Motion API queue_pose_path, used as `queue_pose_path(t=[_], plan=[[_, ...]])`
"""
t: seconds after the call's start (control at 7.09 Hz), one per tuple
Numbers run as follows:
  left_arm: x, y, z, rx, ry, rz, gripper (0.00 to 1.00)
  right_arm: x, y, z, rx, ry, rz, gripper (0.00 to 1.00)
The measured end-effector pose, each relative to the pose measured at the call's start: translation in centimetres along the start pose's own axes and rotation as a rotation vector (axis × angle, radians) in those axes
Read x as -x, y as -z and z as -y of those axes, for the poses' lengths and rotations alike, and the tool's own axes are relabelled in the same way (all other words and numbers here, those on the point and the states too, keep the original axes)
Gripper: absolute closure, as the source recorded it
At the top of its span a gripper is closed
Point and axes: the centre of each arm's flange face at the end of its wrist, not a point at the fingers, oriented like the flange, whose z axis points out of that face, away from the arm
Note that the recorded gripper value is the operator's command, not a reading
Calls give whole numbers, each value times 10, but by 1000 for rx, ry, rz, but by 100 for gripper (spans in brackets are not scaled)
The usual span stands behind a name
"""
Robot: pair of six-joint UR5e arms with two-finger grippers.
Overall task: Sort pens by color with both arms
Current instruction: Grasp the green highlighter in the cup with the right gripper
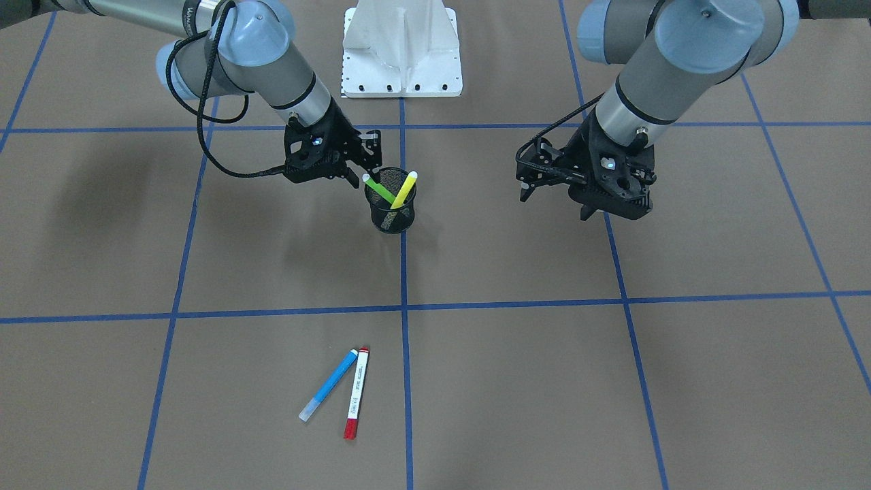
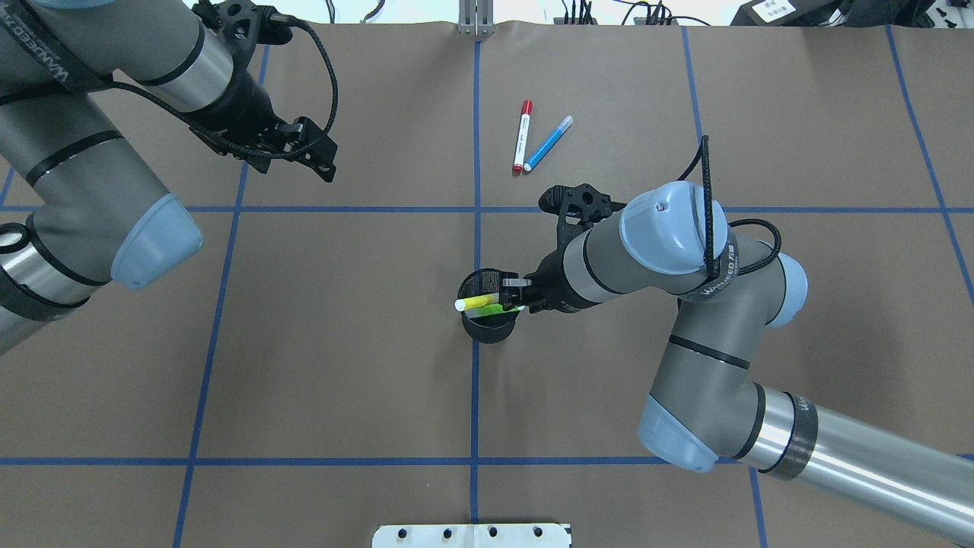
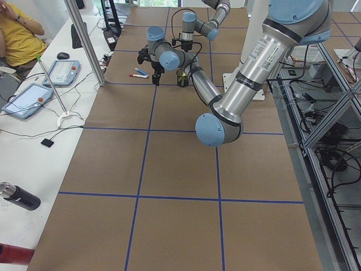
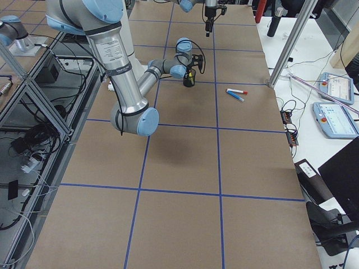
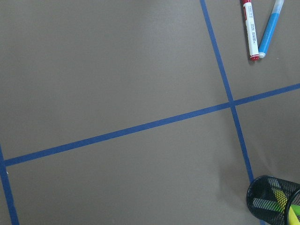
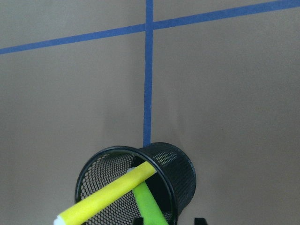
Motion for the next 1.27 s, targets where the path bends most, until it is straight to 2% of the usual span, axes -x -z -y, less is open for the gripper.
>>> queue_pose_path(t=[0.28, 0.85, 1.27], plan=[[0, 0, 0, 0, 0, 0, 1, 2, 1, -1, 0, 1, 4, 66], [0, 0, 0, 0, 0, 0, 1, 3, 2, -1, -1, 3, 7, 86], [0, 0, 0, 0, 0, 0, 1, 12, 22, -3, -9, 10, 34, 94]])
